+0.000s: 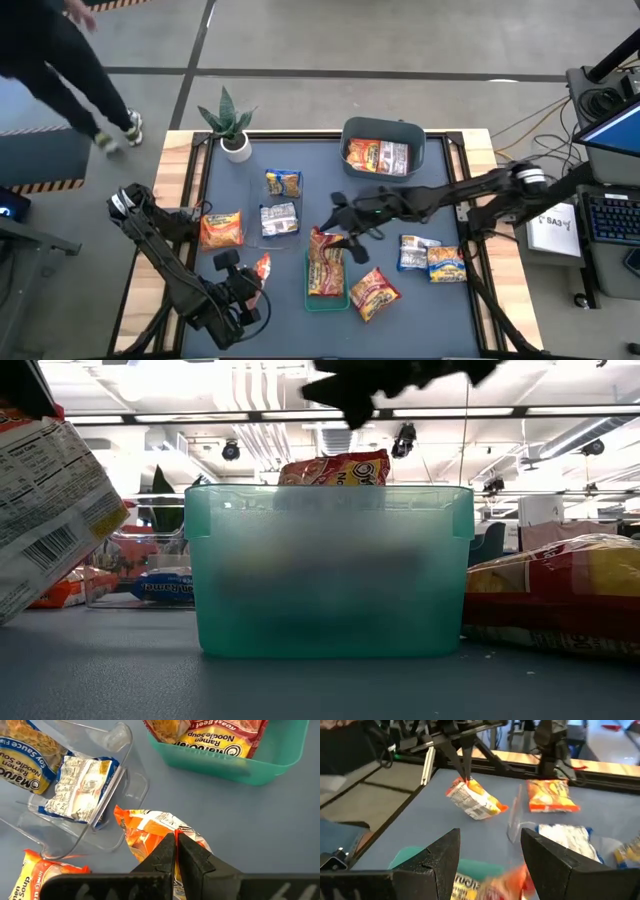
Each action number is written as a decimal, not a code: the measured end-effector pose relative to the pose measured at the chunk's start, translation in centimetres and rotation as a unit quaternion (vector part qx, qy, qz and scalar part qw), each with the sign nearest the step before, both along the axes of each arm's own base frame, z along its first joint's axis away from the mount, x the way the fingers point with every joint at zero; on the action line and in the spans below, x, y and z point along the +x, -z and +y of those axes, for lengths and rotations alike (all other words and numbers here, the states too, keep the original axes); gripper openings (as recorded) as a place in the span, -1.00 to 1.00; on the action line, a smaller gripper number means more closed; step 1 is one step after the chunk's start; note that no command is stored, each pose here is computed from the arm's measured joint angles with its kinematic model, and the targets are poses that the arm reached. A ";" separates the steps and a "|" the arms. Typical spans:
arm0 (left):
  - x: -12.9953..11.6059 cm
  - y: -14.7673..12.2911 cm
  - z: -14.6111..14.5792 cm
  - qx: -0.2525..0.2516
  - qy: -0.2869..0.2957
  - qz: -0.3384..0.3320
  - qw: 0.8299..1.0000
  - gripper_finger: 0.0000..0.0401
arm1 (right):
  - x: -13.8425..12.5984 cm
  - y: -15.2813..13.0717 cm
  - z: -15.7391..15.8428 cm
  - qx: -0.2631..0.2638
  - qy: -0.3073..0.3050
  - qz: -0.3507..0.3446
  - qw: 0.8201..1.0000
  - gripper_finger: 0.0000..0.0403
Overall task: Sort Maruchan noodles
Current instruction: Put the orange noodle pack into the dark blue bin
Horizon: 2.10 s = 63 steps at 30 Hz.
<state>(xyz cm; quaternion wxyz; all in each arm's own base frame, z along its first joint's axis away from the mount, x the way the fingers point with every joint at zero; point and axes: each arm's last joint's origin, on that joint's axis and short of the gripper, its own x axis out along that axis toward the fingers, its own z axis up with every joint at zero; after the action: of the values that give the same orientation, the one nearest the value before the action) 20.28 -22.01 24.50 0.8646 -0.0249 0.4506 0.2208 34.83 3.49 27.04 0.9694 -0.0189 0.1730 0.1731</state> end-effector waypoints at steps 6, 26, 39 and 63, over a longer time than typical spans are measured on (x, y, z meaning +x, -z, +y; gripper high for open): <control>-0.3 0.0 -0.2 0.004 0.007 0.003 1.000 -1.00 | 4.9 0.2 0.5 -0.054 -0.054 0.034 0.997 0.02; -1.0 0.0 -0.6 0.021 0.026 0.007 0.999 -1.00 | 13.4 3.3 3.0 -0.093 -0.141 0.006 0.986 -0.10; -0.9 0.0 -0.6 0.028 0.027 -0.003 0.999 -1.00 | 17.3 5.5 3.9 -0.116 -0.155 0.030 0.981 0.50; -0.7 0.0 -0.7 0.031 0.045 -0.004 0.999 -1.00 | 19.8 9.1 5.3 -0.166 -0.199 -0.006 0.966 -0.09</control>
<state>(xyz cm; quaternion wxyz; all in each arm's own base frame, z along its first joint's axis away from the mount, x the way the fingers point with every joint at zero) 19.54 -22.73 24.48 0.8756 0.0213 0.4412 0.1955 54.59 8.75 17.93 0.8996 -0.2143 0.1866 0.3315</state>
